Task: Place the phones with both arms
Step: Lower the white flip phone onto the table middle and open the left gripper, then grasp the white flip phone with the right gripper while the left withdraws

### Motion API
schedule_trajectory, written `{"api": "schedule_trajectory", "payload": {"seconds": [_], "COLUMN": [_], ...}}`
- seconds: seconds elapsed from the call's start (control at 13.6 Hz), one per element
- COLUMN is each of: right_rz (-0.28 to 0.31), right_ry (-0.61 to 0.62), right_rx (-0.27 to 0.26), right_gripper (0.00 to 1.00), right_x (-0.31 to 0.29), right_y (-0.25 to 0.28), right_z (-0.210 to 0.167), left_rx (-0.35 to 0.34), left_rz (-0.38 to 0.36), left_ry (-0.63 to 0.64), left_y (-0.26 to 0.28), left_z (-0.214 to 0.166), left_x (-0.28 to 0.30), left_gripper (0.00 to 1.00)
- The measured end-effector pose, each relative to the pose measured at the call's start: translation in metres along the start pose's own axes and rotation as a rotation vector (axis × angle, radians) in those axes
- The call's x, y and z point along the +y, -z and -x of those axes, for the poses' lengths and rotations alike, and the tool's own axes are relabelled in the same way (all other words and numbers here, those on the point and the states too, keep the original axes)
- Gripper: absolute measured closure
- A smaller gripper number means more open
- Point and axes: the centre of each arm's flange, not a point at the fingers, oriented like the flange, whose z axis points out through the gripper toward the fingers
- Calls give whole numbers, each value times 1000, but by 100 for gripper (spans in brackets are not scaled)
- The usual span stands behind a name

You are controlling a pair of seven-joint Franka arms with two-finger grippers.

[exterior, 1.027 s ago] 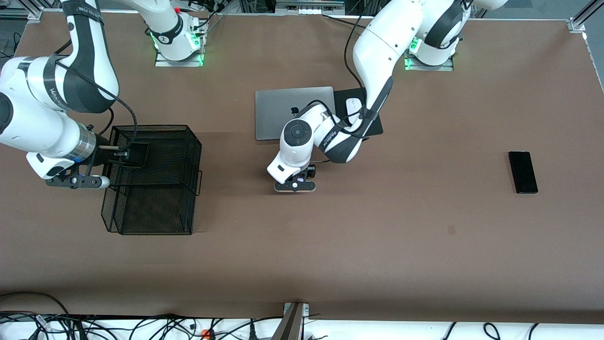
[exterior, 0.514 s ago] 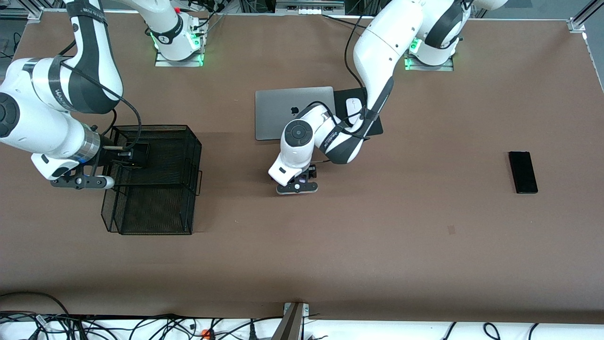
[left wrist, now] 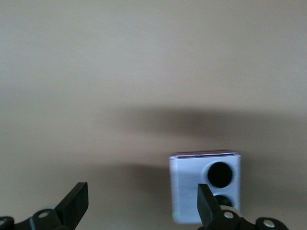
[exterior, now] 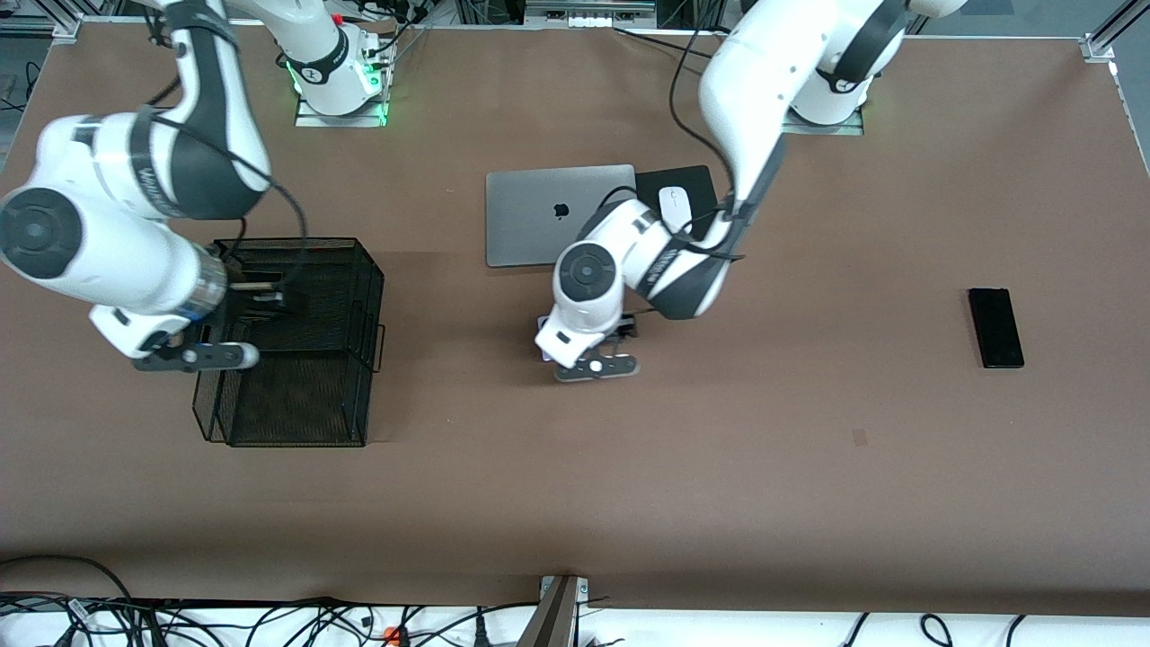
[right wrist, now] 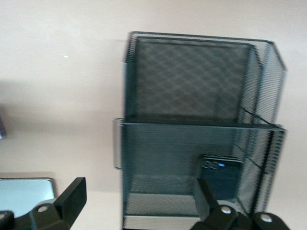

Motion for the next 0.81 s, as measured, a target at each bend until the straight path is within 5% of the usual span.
{"api": "schedule_trajectory", "payload": {"seconds": [0.29, 0.51, 0.81], "right_rz": [-14, -46, -42], "right_ry": [41, 136, 158], "right_rx": [19, 72, 122], "right_gripper": [0, 0, 0], "right_x": [-128, -220, -293], "right_y": [-24, -71, -158], "right_z": [-8, -17, -15], "left_rx": [-146, -180, -177], "left_rz": [-120, -230, -259], "left_ry": [-101, -160, -213], "left_y": [44, 52, 59], "left_z": [-29, -59, -83], "left_x": [-91, -186, -302], "left_gripper": [0, 0, 0]}}
